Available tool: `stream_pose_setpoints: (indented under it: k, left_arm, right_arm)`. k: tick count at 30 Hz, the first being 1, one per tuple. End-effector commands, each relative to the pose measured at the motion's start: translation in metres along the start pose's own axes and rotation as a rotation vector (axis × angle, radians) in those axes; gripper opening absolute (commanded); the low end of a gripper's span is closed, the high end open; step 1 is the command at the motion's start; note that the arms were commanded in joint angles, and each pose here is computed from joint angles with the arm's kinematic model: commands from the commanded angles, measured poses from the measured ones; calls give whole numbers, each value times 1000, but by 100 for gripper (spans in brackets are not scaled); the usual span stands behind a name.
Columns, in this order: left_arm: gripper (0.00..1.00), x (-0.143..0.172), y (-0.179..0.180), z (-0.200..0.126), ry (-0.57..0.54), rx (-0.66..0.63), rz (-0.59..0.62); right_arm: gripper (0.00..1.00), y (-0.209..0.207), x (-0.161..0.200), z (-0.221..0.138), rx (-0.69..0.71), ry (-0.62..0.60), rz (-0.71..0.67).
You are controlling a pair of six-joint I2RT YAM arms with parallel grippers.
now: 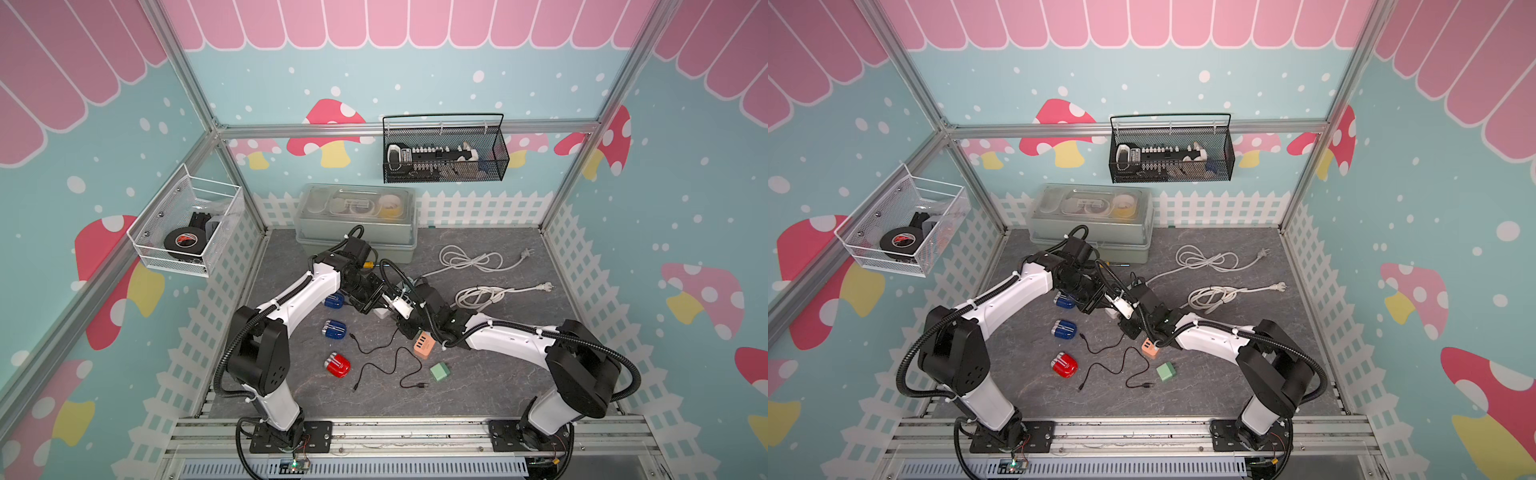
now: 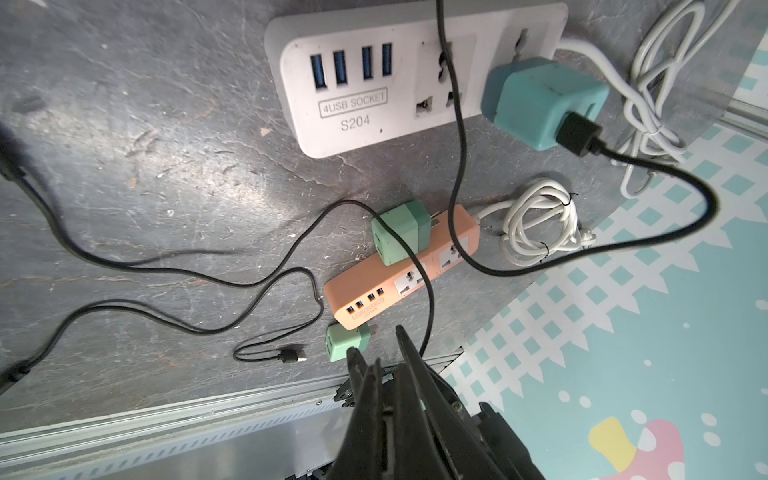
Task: Charge the electric shaver
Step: Pick up the charging cable from the center of the board.
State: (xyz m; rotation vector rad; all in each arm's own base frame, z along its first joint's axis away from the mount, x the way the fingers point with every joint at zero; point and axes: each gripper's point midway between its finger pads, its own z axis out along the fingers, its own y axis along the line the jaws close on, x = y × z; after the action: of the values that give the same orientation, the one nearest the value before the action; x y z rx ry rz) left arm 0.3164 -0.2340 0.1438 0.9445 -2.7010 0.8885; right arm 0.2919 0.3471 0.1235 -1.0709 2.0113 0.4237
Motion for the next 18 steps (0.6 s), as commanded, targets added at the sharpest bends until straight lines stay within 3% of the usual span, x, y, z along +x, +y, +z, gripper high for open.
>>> stream_pose_setpoints:
  k: [1,7,9,13,15,18]
  left_arm:
    - [0,5,-11,-6,18,25,3]
    - [0,4,-12,-7,12,23,14]
    - [20,3,-20,-15,-12,45,34]
    - [61,-21,-33,-66,-203,122,32]
    - [71,-26,-41,-94,-301,187,42]
    - [73,-23,-56,-123,-395,306,92]
  right_arm:
    - [19,-1,-6,0,13,-27,-5]
    - [0,2,-22,-7,-10,-50,-4]
    - [0,3,-24,-11,-29,-49,26]
    - [0,-9,-46,-30,-82,-118,189]
    - [0,-23,-66,-43,-93,-192,297]
    - [0,-52,-95,-62,-99,-310,504]
